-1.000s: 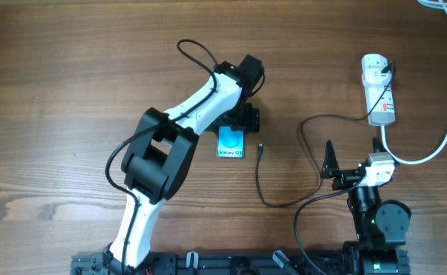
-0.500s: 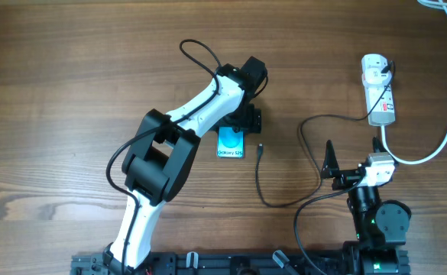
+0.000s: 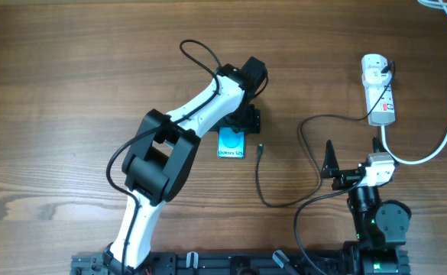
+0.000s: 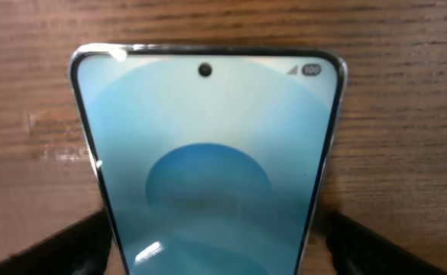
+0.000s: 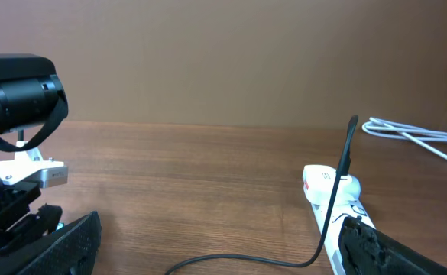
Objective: Plug charger to phone and switch on socket
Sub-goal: 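Close the left gripper on the phone's top edge, then lift the phone upright with the left gripper and raise it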
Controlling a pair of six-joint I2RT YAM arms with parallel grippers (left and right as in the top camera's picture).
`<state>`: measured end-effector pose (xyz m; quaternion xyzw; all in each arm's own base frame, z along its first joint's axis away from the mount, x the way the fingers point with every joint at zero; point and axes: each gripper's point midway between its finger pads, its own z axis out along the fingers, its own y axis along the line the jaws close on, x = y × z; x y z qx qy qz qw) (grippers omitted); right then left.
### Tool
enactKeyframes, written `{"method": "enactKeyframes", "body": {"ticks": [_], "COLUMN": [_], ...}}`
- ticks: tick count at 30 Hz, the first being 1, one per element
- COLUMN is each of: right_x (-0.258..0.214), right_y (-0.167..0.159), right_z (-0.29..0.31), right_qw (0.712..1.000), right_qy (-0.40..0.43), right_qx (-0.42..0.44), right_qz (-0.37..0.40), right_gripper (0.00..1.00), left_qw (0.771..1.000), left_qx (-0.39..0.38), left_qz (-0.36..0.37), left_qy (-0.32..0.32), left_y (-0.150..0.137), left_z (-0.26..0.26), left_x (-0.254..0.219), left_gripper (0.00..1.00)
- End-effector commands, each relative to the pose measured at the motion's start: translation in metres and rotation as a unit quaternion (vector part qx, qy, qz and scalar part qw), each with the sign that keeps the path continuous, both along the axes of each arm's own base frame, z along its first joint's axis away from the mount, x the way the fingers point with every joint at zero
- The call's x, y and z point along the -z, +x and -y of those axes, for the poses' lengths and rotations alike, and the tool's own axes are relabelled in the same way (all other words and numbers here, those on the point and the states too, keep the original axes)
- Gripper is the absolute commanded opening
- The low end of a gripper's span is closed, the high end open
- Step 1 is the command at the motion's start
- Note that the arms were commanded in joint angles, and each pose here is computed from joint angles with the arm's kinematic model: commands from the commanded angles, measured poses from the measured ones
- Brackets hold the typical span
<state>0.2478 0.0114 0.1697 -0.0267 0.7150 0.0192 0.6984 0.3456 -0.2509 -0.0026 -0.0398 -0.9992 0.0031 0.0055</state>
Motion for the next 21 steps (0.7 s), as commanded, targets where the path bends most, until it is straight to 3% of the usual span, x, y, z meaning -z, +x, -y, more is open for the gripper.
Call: {"method": "enactKeyframes", "body": {"ticks": [1,5,10,21], "right_x": [-0.001,-0.001,-0.0009,-0.001], "right_y": [0.0,0.0,0.0,0.0], "right_z": [0.002,0.002,0.002,0.002], "right_qw": [1.0,1.0,1.0,1.0], "right_qy": [0.007,0.007,0.007,0.007], "right_qx": [0.005,0.005,0.005,0.005], "right_qz": [0.002,0.002,0.002,0.002], "right_gripper": [1.0,1.0,1.0,1.0], "left_qw": [0.999,0.999,0.999,0.999], "left_qx": [0.004,0.017,0.017,0.008], "left_qz": [-0.041,-0.044,-0.043,-0.041], "left_qy": [0.008,0.01,0.009,0.006], "left_y": [-0.0207,-0.0225,-0.022,-0.0157], "left_z": [-0.003,-0.0043,-0.0039,-0.0074], "left_x": [0.0151,0.0149,0.015,0.0096], "left_gripper": [0.97,0.94,0.8,0.7]}}
